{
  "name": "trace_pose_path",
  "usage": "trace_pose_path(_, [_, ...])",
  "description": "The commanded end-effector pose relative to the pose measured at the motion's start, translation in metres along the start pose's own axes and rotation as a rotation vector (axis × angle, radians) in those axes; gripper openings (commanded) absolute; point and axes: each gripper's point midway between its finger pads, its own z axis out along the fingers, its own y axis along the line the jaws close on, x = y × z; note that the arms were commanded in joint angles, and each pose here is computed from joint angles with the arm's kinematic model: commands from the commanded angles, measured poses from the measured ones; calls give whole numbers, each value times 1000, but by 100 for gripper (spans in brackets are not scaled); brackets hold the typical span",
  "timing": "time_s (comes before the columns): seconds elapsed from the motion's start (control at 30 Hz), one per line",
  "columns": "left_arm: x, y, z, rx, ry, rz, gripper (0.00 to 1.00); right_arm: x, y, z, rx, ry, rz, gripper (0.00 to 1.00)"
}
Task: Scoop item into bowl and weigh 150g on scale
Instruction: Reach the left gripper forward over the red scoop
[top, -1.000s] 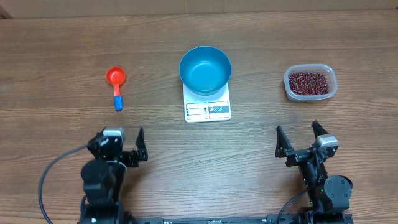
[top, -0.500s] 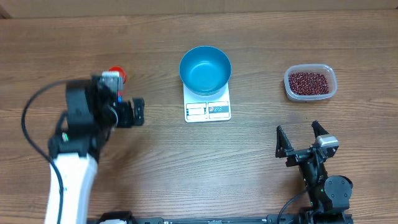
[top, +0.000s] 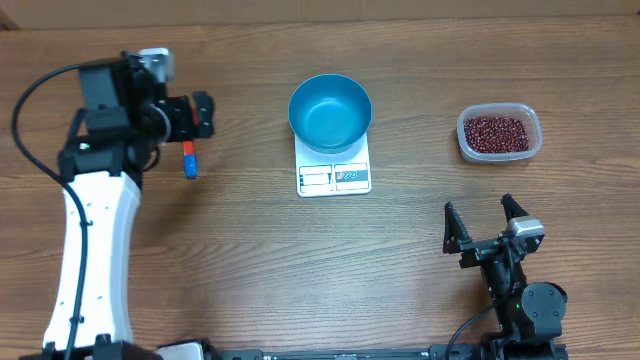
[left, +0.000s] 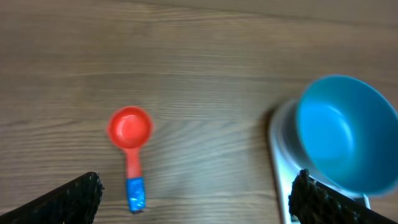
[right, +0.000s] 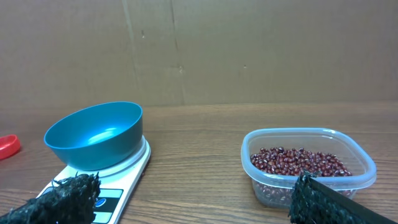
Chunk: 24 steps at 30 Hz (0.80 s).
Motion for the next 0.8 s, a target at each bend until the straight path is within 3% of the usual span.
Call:
trace_pose_path(0.0, [-19, 30, 4, 11, -25, -92, 100, 2, -2, 0, 9, -2, 7, 100])
trace_pose_path(0.3, [-44, 74, 41, -94, 90, -119, 99, 2, -1, 0, 9, -2, 7, 100])
trace_pose_path(0.53, [-18, 90, 91, -86, 204, -67, 100, 2, -1, 0, 8, -2, 7, 100])
trace_pose_path(0.77, [15, 101, 130, -67, 304, 6, 79, 2, -1, 0, 9, -2, 7, 100])
